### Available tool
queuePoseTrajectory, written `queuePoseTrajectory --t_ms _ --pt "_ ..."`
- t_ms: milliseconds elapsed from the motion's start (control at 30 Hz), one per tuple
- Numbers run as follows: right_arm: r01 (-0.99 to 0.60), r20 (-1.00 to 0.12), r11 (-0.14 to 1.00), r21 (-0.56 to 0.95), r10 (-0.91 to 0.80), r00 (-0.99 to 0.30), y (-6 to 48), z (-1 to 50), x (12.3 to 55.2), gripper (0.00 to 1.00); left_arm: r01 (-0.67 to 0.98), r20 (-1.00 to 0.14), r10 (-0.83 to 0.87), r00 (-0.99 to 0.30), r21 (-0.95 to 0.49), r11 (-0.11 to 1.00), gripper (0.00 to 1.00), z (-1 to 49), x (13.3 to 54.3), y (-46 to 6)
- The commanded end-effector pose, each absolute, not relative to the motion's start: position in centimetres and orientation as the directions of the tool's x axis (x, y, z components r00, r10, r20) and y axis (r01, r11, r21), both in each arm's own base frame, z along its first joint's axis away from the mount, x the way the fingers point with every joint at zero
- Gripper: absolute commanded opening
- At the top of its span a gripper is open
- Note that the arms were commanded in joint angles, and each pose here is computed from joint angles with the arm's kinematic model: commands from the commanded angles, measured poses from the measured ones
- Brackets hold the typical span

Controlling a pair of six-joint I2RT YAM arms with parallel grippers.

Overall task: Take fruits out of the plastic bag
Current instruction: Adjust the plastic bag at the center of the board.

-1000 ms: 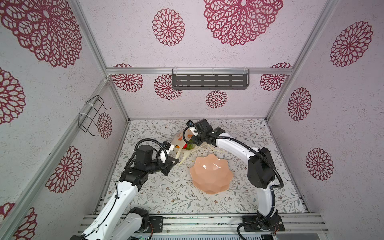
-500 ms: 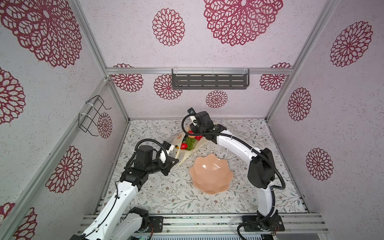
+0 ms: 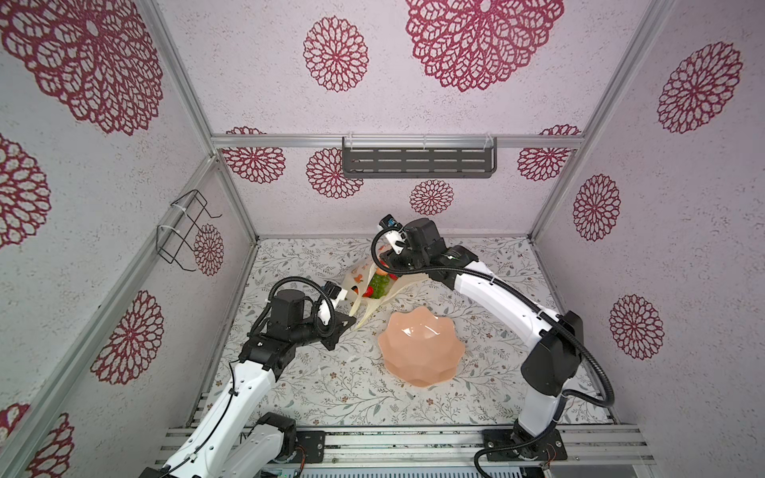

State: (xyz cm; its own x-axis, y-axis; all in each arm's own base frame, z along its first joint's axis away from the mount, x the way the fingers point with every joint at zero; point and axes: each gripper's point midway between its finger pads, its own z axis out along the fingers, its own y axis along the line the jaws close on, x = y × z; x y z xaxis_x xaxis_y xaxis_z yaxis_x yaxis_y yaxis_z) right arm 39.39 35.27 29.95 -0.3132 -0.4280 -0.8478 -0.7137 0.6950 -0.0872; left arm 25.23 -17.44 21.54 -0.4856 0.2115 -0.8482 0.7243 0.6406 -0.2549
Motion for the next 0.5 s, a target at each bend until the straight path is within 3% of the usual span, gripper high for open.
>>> queuePoseTrajectory --t_ms 0,67,267,467 --pt "-0.771 -0.836 0.631 -0.08 -0.464 -0.293 35.1 30.2 36.4 0.4 0.738 -0.858 0.221 -0.463 -0.235 0.633 0.0 21.6 25.2 -17.4" --pt "-0.768 -0.821 0.632 -0.104 -0.49 -0.292 34.5 29.2 36.2 0.33 0.737 -0.859 0.219 -0.462 -0.235 0.633 0.0 21.7 25.2 -17.4" --pt "-0.778 -0.762 0.614 -0.13 -0.564 -0.318 35.1 25.4 37.1 0.26 0.73 -0.859 0.215 -0.465 -0.234 0.642 0.0 21.7 25.4 -17.2" --pt "-0.772 -0.722 0.615 -0.161 -0.607 -0.333 36.4 21.6 39.5 0.24 0.727 -0.857 0.214 -0.468 -0.236 0.645 0.0 21.7 25.4 -17.1"
